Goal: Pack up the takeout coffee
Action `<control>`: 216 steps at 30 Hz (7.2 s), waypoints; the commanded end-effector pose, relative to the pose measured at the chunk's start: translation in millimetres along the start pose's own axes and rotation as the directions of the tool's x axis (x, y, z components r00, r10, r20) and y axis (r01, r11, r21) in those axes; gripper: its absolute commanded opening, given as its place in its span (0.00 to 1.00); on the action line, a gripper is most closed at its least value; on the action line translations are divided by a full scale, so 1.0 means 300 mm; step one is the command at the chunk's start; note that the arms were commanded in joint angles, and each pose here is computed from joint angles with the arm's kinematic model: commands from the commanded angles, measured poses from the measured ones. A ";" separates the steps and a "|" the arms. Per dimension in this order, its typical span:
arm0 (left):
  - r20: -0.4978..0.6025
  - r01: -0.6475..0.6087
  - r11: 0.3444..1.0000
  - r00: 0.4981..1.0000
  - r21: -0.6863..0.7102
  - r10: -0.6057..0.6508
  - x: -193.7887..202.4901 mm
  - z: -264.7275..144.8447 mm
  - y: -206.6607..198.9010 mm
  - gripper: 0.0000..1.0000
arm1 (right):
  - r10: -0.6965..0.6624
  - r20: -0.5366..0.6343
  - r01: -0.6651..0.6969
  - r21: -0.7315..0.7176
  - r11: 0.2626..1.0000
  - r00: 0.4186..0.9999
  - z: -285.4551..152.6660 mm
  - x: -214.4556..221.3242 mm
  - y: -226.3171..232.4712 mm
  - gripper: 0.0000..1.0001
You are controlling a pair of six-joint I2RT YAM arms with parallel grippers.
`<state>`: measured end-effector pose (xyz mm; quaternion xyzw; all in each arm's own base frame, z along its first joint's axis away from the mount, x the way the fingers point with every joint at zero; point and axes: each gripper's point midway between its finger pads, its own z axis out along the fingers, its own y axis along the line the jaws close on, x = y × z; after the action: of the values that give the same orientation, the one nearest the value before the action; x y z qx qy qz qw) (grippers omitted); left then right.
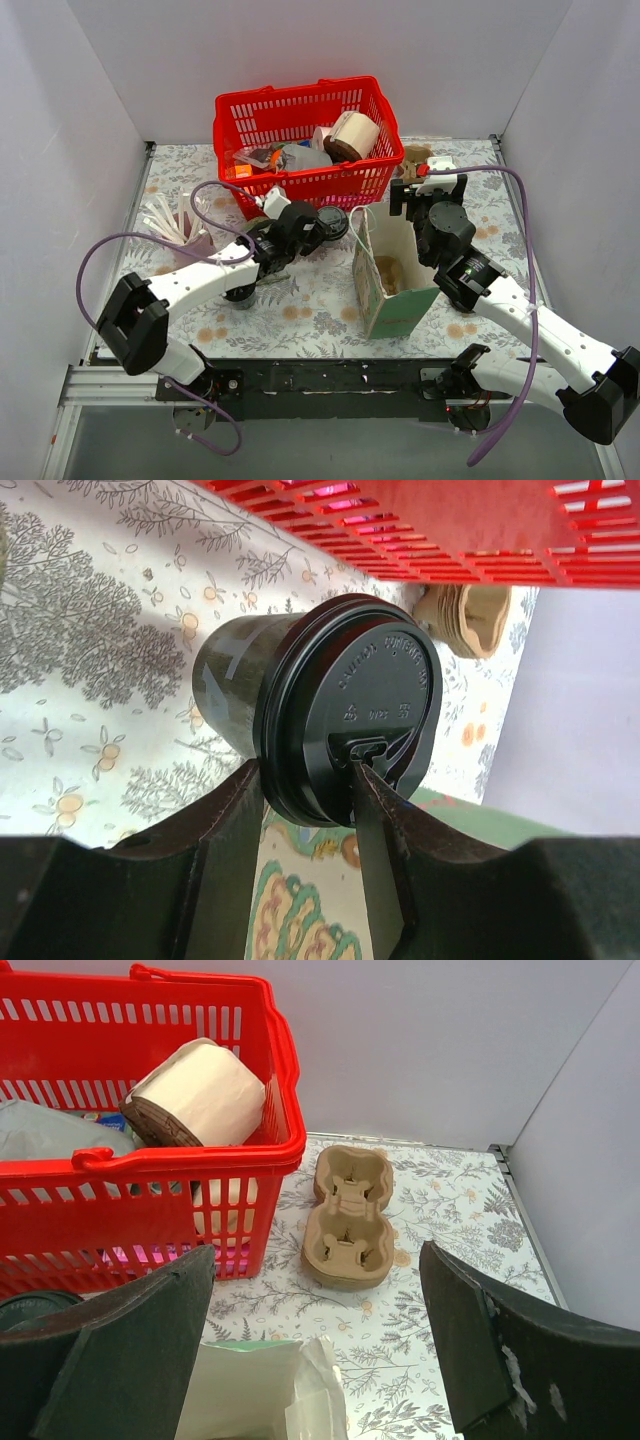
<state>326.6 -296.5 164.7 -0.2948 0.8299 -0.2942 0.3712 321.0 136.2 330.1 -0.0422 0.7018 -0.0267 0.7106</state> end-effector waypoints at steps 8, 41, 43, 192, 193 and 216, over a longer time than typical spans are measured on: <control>-0.114 -0.197 0.980 0.973 0.030 0.200 -0.064 -0.280 -0.008 0.38 | 0.083 0.053 -0.083 -0.003 0.997 0.995 -0.035 -0.108 -0.037 0.90; -0.101 -0.280 0.758 0.905 0.589 0.413 -0.184 -0.548 -0.742 0.34 | 0.092 0.002 -0.086 0.376 0.923 0.996 -0.188 -0.138 -0.356 0.90; -0.112 -0.291 0.736 0.889 0.611 0.444 -0.153 -0.567 -0.766 0.35 | 0.095 0.002 -0.085 0.465 0.881 0.995 -0.220 -0.129 -0.414 0.90; -0.452 -0.400 0.449 0.093 0.799 0.887 0.471 -0.361 -0.215 0.73 | -0.012 0.016 0.003 0.468 0.883 1.000 -0.174 -0.086 -0.418 0.91; -0.449 -0.399 0.447 0.093 0.801 0.888 0.470 -0.363 -0.216 0.73 | -0.012 0.016 0.003 0.468 0.884 1.000 -0.173 -0.085 -0.417 0.91; -0.387 -0.396 0.402 0.120 0.826 0.914 0.437 -0.415 -0.282 0.94 | -0.012 0.015 0.004 0.458 0.889 1.000 -0.170 -0.088 -0.411 0.91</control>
<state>187.7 -412.7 183.6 0.4068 0.8352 -0.3673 0.0460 274.4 18.8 355.6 0.0943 0.6837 -0.2107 0.6923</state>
